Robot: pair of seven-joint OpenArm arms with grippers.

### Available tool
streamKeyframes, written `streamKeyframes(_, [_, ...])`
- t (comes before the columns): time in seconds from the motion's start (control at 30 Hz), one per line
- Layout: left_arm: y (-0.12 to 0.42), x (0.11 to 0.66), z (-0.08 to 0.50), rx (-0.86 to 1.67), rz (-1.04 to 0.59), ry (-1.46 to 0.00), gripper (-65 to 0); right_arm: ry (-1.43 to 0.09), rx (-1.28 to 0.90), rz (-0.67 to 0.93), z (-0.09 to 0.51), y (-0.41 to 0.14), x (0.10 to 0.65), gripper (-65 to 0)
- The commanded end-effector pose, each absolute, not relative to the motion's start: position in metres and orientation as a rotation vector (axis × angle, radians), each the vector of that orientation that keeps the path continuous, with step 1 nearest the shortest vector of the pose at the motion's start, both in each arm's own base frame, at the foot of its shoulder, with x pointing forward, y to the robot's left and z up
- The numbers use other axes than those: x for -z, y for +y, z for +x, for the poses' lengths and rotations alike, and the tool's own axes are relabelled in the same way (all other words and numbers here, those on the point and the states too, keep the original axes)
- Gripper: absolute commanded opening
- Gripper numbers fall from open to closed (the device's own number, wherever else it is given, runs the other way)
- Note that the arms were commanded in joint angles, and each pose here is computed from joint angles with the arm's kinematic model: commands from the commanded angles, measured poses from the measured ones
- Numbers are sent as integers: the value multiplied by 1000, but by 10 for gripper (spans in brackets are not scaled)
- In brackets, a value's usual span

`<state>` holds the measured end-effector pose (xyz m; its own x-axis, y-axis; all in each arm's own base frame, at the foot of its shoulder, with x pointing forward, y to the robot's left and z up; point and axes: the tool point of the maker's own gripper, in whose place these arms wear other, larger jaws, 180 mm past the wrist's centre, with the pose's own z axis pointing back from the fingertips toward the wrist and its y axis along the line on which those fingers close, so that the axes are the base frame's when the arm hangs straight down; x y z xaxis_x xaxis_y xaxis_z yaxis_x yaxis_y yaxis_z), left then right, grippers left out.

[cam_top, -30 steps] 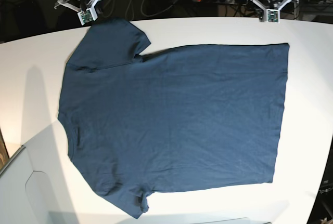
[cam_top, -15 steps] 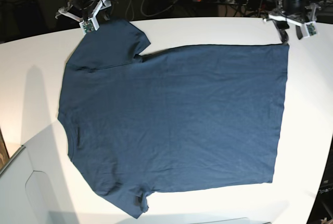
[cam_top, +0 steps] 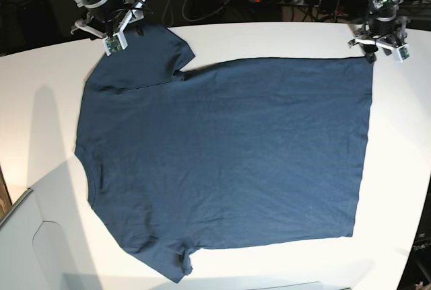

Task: Fold the T-shirt properly
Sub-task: 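Lower both grippers to the shoulder corners of the blue T-shirt, then close both grippers on the shirt's shoulder edges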

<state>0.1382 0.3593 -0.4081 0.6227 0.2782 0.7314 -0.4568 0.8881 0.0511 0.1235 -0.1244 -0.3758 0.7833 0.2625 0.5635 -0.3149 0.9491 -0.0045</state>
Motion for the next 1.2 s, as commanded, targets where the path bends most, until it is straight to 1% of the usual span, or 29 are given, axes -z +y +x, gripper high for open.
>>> streamKeyframes(0.0, [364,401,146,-423,250,-830,-336,-614,-330,103,125,-121,371,-375])
streamKeyframes(0.3, [363,410,154,-443,231,-827,-336,-613,-329,103,124,-121,371,-380])
streamKeyframes(0.43, [359,392,163,-425,233,-877,-341,-611,-329,103,124,-122,371,-380])
streamKeyframes(0.53, [356,382,159,-402,240,-889,-341,-611,-329,103,124,-122,371,-380])
streamKeyframes(0.73, [356,377,169,-405,235,-914,-340,-611,-329,103,124,-122,371,-380])
streamKeyframes(1.1, [357,397,169,-437,218,-879,-340,-611,-329,103,124,-122,371,-380])
streamKeyframes(1.17, [350,405,169,-427,199,-858,-341,-611,-329,103,124,-122,371,-380])
